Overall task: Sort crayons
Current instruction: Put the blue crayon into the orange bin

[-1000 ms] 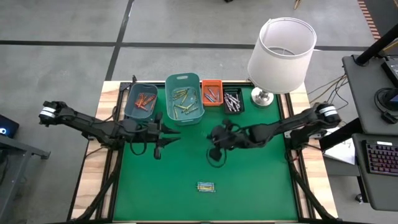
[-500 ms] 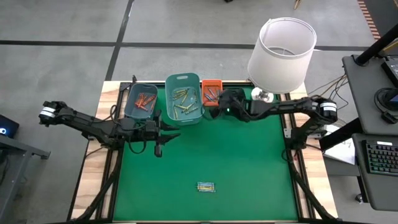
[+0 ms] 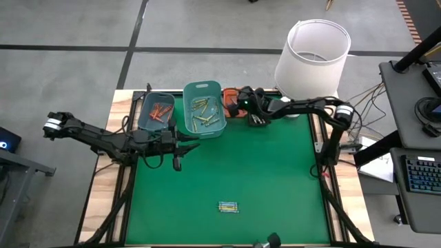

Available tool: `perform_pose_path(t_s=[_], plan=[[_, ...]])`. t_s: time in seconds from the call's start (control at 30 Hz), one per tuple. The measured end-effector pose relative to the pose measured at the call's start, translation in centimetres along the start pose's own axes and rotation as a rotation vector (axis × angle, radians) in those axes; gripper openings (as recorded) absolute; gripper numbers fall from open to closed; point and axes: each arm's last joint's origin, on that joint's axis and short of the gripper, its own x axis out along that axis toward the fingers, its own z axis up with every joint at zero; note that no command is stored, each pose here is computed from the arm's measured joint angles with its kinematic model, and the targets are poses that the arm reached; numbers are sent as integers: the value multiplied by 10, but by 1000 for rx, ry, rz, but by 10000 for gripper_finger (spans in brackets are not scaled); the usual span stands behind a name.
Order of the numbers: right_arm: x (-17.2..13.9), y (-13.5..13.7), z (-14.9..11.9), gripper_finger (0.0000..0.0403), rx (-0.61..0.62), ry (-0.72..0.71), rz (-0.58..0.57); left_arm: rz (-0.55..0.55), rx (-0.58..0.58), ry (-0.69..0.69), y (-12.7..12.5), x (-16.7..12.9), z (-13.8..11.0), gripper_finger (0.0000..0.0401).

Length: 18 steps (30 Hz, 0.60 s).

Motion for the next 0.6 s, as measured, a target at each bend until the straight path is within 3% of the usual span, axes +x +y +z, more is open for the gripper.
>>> perform_pose_path(t_s=[0.37,0.6], plan=[[23,10,8,20,-82,31,-15,53,-7,0,1,0,0,84],[24,11,9,78,-85,31,-15,53,-10,3,1,0,0,84]])
